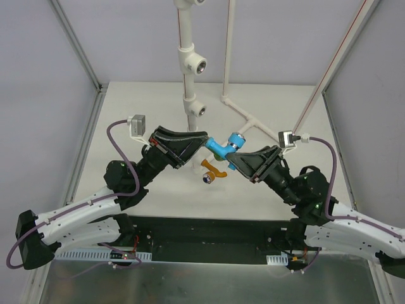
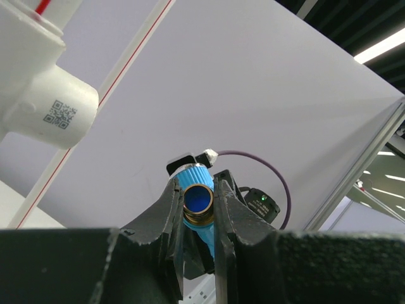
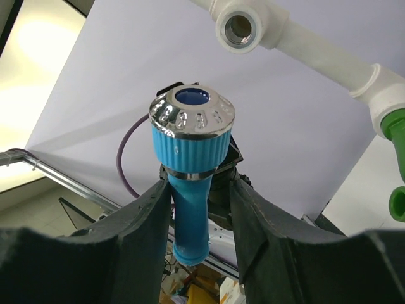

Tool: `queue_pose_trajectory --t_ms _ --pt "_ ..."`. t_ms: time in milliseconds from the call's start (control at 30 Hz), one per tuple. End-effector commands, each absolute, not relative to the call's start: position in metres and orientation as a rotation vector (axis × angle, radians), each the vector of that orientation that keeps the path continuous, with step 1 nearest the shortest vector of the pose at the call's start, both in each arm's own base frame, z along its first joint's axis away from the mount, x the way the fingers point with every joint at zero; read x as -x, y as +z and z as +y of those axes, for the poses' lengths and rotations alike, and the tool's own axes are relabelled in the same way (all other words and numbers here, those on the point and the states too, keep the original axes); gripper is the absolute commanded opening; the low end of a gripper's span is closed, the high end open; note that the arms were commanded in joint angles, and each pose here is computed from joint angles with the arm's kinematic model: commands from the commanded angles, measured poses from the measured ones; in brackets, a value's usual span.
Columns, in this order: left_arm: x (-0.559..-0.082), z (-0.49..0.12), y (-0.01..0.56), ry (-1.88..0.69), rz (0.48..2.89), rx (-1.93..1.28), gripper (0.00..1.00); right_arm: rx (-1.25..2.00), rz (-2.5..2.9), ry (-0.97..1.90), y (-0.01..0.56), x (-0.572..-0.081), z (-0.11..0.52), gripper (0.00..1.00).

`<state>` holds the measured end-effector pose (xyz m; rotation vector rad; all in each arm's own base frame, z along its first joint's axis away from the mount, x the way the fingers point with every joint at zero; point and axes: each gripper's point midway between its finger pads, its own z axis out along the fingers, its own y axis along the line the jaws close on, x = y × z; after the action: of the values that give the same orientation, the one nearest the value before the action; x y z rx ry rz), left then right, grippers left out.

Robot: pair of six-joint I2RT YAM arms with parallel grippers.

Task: Install the water faucets
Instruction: Adjust the water faucet.

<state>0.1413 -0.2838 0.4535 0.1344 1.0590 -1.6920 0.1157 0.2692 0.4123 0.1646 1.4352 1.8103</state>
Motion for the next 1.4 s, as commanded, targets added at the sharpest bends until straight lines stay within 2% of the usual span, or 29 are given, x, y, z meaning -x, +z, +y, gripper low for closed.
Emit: queue_pose_trajectory --t_ms 0,867,1367 --pt "-0.123 -0.267 0.489 -1.779 0.858 -0.135 0.00 -0.218 1.284 1.890 0.445 -0.117 0.262 0.47" --pt "-0.120 -0.275 0.479 -1.819 0.862 -0.161 0.00 -0.241 1.218 1.881 0.457 -0.128 0.271 0.39" --pt "-0.112 -0.288 0.474 -1.851 0.899 -0.232 0.00 -0.228 1.250 1.837 0.455 -0.131 0.273 0.42"
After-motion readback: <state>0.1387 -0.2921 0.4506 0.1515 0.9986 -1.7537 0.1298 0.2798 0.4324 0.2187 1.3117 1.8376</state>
